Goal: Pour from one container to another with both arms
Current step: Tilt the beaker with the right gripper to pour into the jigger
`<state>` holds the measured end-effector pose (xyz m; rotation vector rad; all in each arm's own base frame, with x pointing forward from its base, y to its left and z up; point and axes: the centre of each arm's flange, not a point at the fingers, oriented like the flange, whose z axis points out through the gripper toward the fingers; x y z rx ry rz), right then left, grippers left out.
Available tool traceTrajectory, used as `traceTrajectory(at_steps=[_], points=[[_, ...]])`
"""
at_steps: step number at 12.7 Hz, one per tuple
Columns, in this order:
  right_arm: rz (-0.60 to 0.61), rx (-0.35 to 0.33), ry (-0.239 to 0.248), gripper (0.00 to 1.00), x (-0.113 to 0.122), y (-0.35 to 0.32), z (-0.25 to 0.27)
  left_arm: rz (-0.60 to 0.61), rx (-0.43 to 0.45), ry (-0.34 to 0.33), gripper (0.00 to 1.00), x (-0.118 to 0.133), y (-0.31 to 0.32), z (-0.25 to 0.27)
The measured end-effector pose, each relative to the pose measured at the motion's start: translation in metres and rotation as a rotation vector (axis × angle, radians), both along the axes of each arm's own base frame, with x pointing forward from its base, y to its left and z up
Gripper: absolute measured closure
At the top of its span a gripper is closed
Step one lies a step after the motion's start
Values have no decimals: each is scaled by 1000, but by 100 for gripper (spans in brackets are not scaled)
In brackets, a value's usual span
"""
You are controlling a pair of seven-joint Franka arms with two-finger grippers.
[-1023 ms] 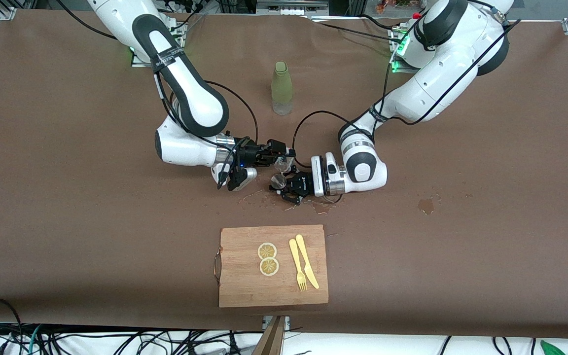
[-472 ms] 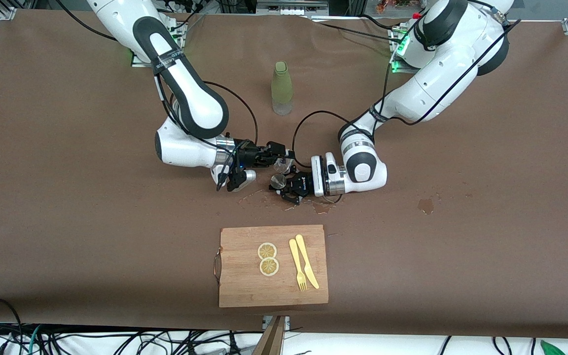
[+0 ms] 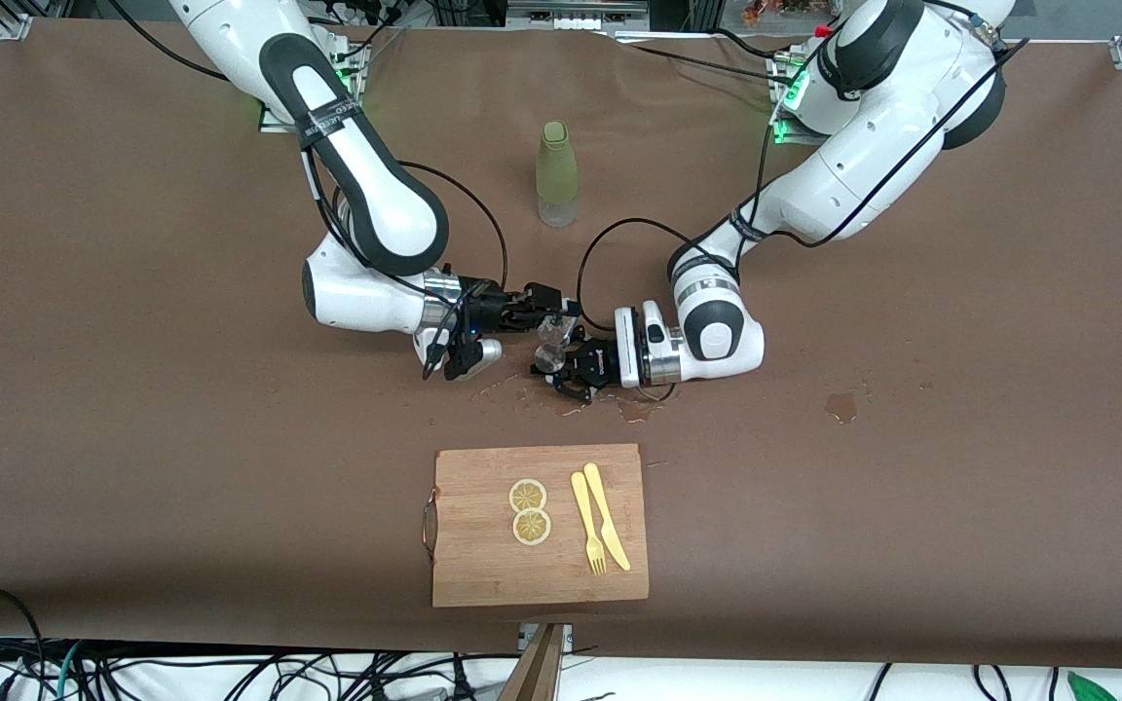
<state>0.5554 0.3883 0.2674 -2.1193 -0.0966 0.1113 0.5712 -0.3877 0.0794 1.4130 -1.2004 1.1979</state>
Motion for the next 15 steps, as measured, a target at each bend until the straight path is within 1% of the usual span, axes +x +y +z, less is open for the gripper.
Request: traceTrajectory(at_steps=[4,6,7,10,13,15], points=[[-9,3,3,51,3,0,4,0,0,-1,92,0,0,0],[-9,-1,-3,51,6,-1,6,2,-1,-2,92,1,0,1],[10,-18,-20,51,7,-2,6,4,-2,-3,92,2,0,2],[122,-124,-110,51,9,-4,10,11,-4,-5,92,5,3,3],[194,-192,-191,51,13,-6,23,18,-7,-5,92,8,4,4],[252,-264,-253,51,16,-13,31,23,-10,-2,92,10,5,6]])
